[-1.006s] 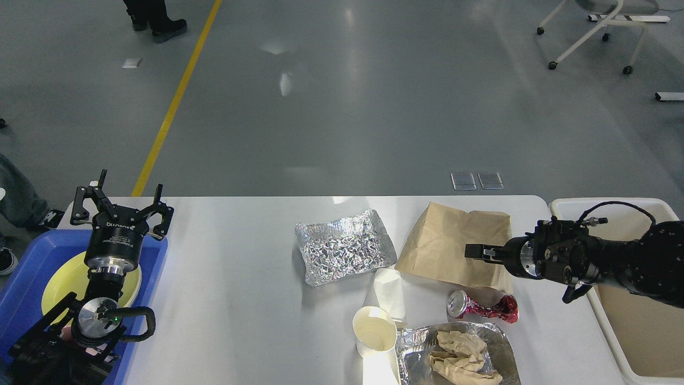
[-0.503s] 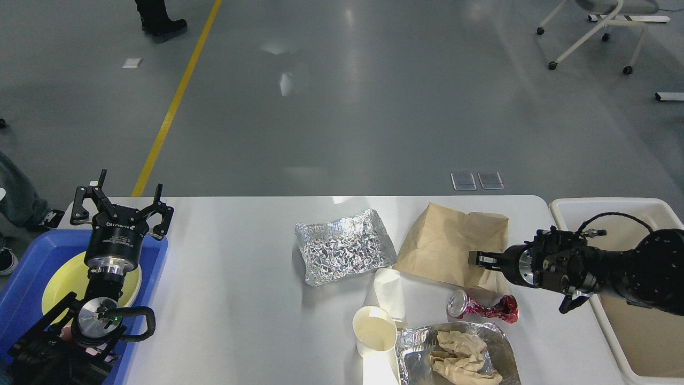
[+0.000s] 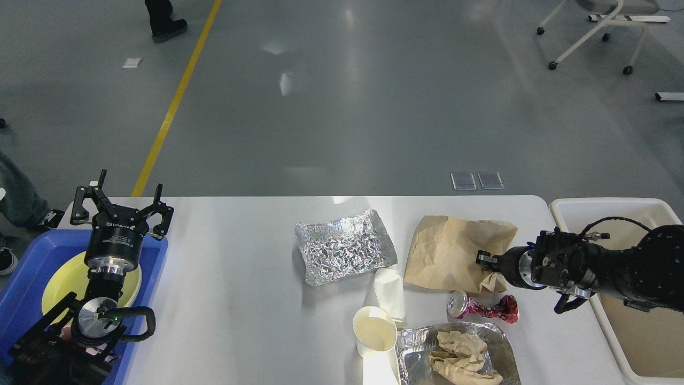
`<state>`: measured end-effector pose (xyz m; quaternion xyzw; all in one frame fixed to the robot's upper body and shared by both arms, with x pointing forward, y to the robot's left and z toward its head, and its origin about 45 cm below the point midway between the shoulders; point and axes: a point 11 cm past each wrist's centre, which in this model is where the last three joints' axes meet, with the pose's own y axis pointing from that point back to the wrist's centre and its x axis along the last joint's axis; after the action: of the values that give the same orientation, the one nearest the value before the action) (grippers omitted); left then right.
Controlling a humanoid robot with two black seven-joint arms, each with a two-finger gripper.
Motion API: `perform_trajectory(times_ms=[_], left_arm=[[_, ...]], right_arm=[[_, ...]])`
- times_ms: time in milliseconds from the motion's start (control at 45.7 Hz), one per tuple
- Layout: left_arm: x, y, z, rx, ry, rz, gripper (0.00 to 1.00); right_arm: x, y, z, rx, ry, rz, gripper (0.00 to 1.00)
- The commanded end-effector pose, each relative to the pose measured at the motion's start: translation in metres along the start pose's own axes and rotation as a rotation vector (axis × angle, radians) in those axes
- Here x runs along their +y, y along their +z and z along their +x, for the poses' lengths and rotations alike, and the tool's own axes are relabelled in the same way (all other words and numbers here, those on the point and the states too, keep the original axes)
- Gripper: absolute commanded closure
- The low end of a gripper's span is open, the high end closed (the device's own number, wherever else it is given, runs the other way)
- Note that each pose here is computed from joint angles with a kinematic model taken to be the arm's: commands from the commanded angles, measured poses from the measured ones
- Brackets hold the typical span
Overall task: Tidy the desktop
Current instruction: 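Close the right gripper on the brown paper bag, then lift the paper bag and drop it into the white bin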
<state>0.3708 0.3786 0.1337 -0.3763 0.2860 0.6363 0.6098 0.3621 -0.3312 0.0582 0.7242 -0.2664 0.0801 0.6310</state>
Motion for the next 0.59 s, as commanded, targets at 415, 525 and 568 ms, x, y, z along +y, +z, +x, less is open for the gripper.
perform_trajectory(times_ms=[415,525,568], left_arm=[[0.000,0.000,0.000,0.000,0.000,0.001,0.03],[0.000,0.000,0.000,0.000,0.000,-0.001,0.03],[0.000,0.000,0.000,0.000,0.000,0.001,0.03]], right_arm=[[0.070,-0.019,0.068,-0.083,-0.134,0.014,1.00],[0.103,-0.022,0.091,-0.079,-0.141,0.001,1.00],[0.118,-0.022,0.099,-0.067,-0.149,-0.009,1.00]])
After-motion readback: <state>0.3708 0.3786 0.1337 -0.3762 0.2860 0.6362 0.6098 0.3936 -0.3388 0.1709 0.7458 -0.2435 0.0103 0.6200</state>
